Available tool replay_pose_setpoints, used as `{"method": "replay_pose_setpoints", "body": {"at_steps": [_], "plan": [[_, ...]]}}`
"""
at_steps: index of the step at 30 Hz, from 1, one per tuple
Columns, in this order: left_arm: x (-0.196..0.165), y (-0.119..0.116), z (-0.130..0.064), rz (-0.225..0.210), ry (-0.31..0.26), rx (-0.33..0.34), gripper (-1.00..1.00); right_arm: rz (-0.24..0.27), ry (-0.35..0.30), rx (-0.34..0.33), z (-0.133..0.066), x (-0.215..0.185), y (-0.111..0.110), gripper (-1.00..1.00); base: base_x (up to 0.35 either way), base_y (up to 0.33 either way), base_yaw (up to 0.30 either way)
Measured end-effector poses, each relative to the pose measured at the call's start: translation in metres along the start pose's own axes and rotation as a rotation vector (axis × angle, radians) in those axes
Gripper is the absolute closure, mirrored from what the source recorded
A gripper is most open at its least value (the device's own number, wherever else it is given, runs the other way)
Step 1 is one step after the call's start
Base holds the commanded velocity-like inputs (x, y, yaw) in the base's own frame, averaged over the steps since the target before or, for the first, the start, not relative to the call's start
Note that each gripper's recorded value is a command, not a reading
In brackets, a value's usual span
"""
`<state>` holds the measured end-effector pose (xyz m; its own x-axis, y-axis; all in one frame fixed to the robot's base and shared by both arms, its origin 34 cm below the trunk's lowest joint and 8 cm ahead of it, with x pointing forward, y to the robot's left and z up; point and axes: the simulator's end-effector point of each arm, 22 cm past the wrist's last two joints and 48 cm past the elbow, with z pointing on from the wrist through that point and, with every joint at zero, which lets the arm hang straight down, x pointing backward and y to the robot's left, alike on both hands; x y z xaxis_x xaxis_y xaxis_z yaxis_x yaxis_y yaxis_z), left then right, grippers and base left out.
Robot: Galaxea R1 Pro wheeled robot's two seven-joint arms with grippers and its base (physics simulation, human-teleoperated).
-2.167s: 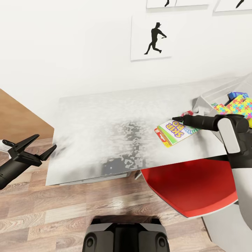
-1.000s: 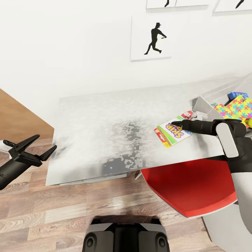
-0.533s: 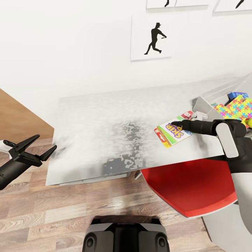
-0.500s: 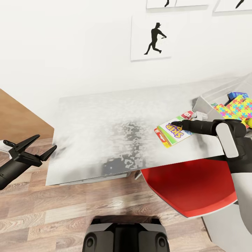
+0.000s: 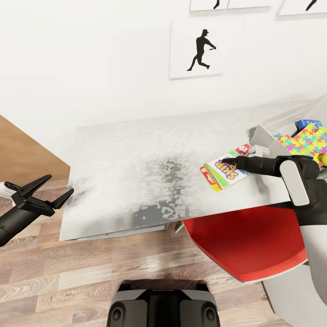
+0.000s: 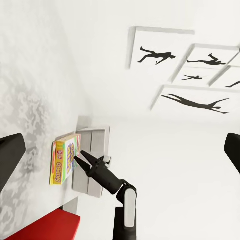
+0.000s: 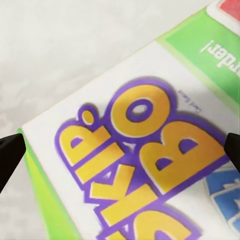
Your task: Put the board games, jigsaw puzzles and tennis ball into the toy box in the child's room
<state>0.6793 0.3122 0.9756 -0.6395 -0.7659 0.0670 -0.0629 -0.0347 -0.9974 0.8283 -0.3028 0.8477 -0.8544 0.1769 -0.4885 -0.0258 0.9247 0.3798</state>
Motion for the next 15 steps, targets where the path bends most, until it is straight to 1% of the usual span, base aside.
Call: {"method": "replay_pose_setpoints", "body": {"at_steps": [9, 13, 15], "plan": [[0.0000, 0.0000, 0.0000, 0.000, 0.000, 0.000, -1.00, -0.002, 0.000, 0.003, -0.0001, 0.0001, -0.0005, -1.00, 0.000, 0.010, 0.000], [0.0001, -0.0002, -0.0001, 0.000, 0.000, 0.000, -1.00, -0.013, -0.001, 0.021, -0.0007, -0.0001, -0.0045, -1.00, 0.000, 0.090, 0.000], [0.0001, -0.0002, -0.0001, 0.000, 0.000, 0.000, -1.00, -0.008, -0.002, 0.021, -0.0011, -0.0007, -0.0057, -1.00, 0.000, 0.168, 0.000]]}}
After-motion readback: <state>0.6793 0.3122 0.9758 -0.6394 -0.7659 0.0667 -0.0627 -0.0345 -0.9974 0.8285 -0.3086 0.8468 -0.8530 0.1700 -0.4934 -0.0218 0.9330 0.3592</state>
